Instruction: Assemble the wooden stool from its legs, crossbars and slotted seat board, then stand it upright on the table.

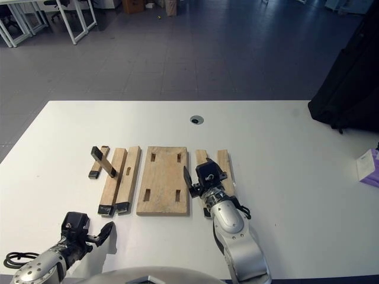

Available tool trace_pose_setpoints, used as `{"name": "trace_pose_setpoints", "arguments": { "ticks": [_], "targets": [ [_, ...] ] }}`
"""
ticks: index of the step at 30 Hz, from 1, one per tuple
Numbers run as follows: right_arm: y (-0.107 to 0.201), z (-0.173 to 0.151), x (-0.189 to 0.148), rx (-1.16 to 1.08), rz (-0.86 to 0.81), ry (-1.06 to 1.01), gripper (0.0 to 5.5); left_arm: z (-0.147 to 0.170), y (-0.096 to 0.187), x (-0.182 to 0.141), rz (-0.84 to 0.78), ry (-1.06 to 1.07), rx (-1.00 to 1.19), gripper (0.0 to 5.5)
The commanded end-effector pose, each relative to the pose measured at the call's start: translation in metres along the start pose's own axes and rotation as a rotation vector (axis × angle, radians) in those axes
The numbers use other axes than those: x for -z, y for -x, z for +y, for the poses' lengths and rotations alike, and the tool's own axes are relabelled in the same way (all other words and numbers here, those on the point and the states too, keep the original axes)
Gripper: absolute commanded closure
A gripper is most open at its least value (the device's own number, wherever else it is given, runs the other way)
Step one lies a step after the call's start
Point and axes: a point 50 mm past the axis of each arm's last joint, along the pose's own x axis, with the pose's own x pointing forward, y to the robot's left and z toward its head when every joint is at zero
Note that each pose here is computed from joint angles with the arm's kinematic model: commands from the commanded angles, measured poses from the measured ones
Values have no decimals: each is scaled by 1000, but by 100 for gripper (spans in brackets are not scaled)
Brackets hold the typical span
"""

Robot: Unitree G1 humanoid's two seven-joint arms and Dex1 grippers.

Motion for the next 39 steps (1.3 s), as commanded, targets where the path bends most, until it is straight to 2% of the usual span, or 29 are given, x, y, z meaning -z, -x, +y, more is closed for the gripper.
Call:
{"name": "trace_pose_setpoints", "arguments": {
  "ticks": [1,4,8,12,20,25,28,30,31,32,36,39],
  "targets": [
    [-2,-4,-2,-11,1,20,185,5,-25,12,59,33,-26,145],
    [-6,-4,-4,-47,-5,35,185,3,-50,-3,14,70,-48,145],
    [-9,-5,-6,-62,-10,42,185,0,-64,-3,41,142,-89,145],
    [-12,-7,-8,-56,-20,44,185,-1,-67,2,71,178,-104,212],
    [-19,-13,-14,-54,-31,36,185,3,-74,-7,27,180,-121,346],
    [-26,-41,-23,30,-45,-11,185,1,-73,-54,-222,265,-60,346],
    [-32,-63,-32,89,-51,-46,185,-1,-54,-135,-535,213,34,346],
    [-40,-77,-41,80,-60,-75,185,-8,-40,-203,-758,183,203,346],
    [-44,-81,-47,52,-74,-113,185,-12,-35,-226,-816,184,310,346],
    [-48,-82,-56,-28,-102,-170,161,-16,-35,-242,-837,211,447,346],
    [-63,-69,-98,-466,-163,-539,94,-30,-47,-231,-658,277,1049,346],
    [-60,-66,-131,-816,-213,-790,94,-26,-40,-229,-606,382,1391,346]
  ]
}}
